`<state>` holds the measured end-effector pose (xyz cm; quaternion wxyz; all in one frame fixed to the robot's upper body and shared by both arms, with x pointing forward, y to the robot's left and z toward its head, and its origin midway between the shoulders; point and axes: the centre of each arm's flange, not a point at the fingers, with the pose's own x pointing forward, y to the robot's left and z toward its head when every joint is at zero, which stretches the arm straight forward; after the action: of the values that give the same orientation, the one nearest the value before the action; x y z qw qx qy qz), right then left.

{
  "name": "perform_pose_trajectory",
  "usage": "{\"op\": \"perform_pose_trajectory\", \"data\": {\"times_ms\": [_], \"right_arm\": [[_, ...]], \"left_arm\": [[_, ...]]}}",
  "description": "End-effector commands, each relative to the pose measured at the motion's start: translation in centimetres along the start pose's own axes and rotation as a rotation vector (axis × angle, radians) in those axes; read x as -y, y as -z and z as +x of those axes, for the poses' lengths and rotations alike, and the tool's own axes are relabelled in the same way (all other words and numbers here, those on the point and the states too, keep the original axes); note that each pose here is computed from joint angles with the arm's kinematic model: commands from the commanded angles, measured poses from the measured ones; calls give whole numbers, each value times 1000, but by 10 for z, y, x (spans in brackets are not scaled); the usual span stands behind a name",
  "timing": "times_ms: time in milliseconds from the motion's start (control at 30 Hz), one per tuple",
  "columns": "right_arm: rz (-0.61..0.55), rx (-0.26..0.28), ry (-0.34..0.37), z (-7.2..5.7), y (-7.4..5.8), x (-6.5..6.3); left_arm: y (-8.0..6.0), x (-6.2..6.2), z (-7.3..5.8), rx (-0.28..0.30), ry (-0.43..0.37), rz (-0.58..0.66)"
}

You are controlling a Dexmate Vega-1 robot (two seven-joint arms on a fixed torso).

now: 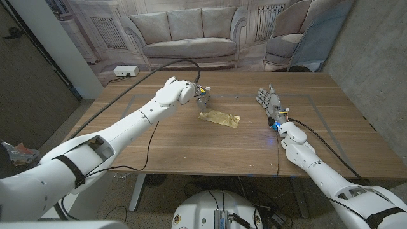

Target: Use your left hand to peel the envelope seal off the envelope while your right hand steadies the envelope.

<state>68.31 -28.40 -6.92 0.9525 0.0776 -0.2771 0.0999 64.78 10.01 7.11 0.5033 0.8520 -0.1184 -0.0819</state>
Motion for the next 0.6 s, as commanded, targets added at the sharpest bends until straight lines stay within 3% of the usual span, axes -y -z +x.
{"op": "perform_pose_trajectory", "data": {"times_ms": [33, 467, 500, 600], "right_arm": [[6, -2, 7, 1, 3, 1], [8, -6, 8, 3, 6, 0], [9, -4, 10, 3, 7, 0], [14, -3, 19, 2, 7, 0]], "left_arm": [[-3, 2, 11, 12, 26, 20], [-7, 5, 12, 1, 29, 64], [-7, 6, 13, -30, 33, 109], [-8, 10, 14, -41, 32, 134]]}}
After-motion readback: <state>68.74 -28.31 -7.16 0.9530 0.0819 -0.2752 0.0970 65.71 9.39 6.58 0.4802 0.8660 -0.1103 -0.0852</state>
